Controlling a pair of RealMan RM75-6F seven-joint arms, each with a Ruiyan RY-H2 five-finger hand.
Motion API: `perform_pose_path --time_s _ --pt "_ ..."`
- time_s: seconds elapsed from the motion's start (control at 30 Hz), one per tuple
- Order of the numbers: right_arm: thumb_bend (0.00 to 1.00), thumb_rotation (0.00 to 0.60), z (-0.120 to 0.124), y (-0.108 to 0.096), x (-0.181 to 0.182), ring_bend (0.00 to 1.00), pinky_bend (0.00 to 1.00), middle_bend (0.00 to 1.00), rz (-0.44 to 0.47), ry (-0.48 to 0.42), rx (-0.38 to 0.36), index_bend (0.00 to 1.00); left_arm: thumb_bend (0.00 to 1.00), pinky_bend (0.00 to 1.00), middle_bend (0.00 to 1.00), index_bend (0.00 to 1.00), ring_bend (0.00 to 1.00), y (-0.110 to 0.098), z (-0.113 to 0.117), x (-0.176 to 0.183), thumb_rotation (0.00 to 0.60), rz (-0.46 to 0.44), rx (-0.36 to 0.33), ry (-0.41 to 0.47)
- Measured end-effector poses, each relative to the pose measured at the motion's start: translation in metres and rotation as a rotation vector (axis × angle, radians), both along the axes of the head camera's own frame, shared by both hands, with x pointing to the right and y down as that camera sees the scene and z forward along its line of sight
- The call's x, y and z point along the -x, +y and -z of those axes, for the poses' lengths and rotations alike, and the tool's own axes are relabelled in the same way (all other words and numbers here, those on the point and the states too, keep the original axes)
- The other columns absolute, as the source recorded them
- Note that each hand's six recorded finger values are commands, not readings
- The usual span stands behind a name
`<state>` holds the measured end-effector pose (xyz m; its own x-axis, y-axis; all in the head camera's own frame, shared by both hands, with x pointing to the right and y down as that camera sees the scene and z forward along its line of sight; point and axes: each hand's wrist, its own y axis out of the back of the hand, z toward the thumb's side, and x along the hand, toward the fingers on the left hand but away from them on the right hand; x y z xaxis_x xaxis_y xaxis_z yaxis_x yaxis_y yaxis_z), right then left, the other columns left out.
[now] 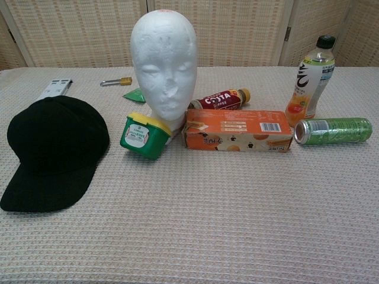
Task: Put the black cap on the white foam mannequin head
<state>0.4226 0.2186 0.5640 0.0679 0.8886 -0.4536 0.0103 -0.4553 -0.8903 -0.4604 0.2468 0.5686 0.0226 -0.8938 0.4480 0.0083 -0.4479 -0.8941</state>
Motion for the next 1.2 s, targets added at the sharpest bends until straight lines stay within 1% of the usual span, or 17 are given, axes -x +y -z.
perform_pose_path --time_s 0.17,0.2,0.27,0.3,0.33,0.37,0.4,0.43,0.5,0.53,0.6,0.67,0.77,0.83,0.97,1.07,1.2 --pt "0.12 0.6 -0.001 -0.002 0.0 0.0 0.0 0.0 -0.003 0.004 -0.017 0.0 0.13 0.2 0.15 0.14 0.07 0.001 -0.004 -0.004 0.6 -0.011 -0.003 0.033" --pt "0.12 0.6 -0.002 -0.003 -0.001 0.0 0.0 0.0 -0.006 0.005 -0.021 0.0 0.13 0.22 0.16 0.14 0.08 0.002 -0.006 -0.006 0.6 -0.012 -0.002 0.046" --pt "0.12 0.6 -0.003 -0.005 -0.003 0.0 0.0 0.0 -0.018 0.008 -0.027 0.0 0.13 0.32 0.23 0.15 0.14 0.004 -0.009 -0.011 0.6 -0.018 -0.003 0.086" --pt "0.12 0.6 -0.003 -0.006 -0.004 0.0 0.0 0.0 -0.025 0.011 -0.029 0.0 0.12 0.4 0.3 0.17 0.2 0.006 -0.011 -0.013 0.6 -0.025 -0.006 0.101" --pt "0.12 0.6 -0.005 -0.008 -0.006 0.0 0.0 0.0 -0.034 0.017 -0.03 0.0 0.12 0.5 0.4 0.22 0.29 0.008 -0.014 -0.016 0.6 -0.036 -0.012 0.112" --pt "0.12 0.6 -0.006 -0.009 -0.008 0.0 0.0 0.0 -0.041 0.022 -0.03 0.0 0.12 0.58 0.5 0.29 0.39 0.01 -0.017 -0.019 0.6 -0.055 -0.024 0.121" --pt "0.12 0.6 -0.008 -0.01 -0.009 0.0 0.0 0.0 -0.047 0.028 -0.028 0.0 0.12 0.64 0.58 0.36 0.47 0.013 -0.019 -0.021 0.6 -0.072 -0.038 0.126" --pt "0.12 0.6 -0.01 -0.01 -0.01 0.0 0.0 0.0 -0.053 0.038 -0.023 0.0 0.12 0.7 0.67 0.46 0.56 0.015 -0.022 -0.023 0.6 -0.088 -0.053 0.133" --pt "0.12 0.6 -0.014 -0.011 -0.01 0.0 0.0 0.0 -0.055 0.053 -0.015 0.0 0.12 0.76 0.78 0.57 0.65 0.021 -0.03 -0.028 0.6 -0.124 -0.092 0.148" --pt "0.12 0.6 -0.016 -0.01 -0.009 0.0 0.0 0.0 -0.053 0.061 -0.01 0.0 0.12 0.78 0.82 0.59 0.68 0.023 -0.034 -0.029 0.6 -0.14 -0.107 0.15" --pt "0.12 0.6 -0.019 -0.01 -0.007 0.0 0.0 0.0 -0.049 0.066 -0.003 0.0 0.13 0.83 0.89 0.6 0.74 0.03 -0.044 -0.031 0.6 -0.18 -0.141 0.145" --pt "0.12 0.6 -0.02 -0.01 -0.004 0.0 0.0 0.0 -0.046 0.063 -0.003 0.0 0.13 0.91 0.97 0.6 0.83 0.036 -0.055 -0.033 0.6 -0.218 -0.168 0.138" --pt "0.12 0.6 -0.019 -0.009 -0.002 0.0 0.0 0.0 -0.045 0.058 -0.009 0.0 0.13 0.99 1.0 0.61 0.93 0.043 -0.072 -0.039 0.6 -0.265 -0.195 0.138" --pt "0.12 0.6 -0.019 -0.009 -0.003 0.0 0.0 0.0 -0.045 0.058 -0.011 0.0 0.14 1.0 1.0 0.61 0.96 0.047 -0.08 -0.045 0.6 -0.292 -0.209 0.146" --pt "0.12 0.6 -0.02 -0.01 -0.004 0.0 0.0 0.0 -0.051 0.064 -0.004 0.0 0.15 1.0 1.0 0.59 0.98 0.057 -0.097 -0.072 0.6 -0.333 -0.23 0.205" --pt "0.12 0.6 -0.021 -0.01 -0.004 0.0 0.0 0.0 -0.051 0.066 0.001 0.0 0.18 1.0 1.0 0.57 0.99 0.062 -0.106 -0.09 0.6 -0.361 -0.229 0.241" --pt "0.12 0.6 -0.021 -0.01 -0.006 0.0 0.0 0.0 -0.058 0.064 0.004 0.0 0.2 1.0 1.0 0.54 0.99 0.067 -0.115 -0.105 0.6 -0.406 -0.209 0.25"
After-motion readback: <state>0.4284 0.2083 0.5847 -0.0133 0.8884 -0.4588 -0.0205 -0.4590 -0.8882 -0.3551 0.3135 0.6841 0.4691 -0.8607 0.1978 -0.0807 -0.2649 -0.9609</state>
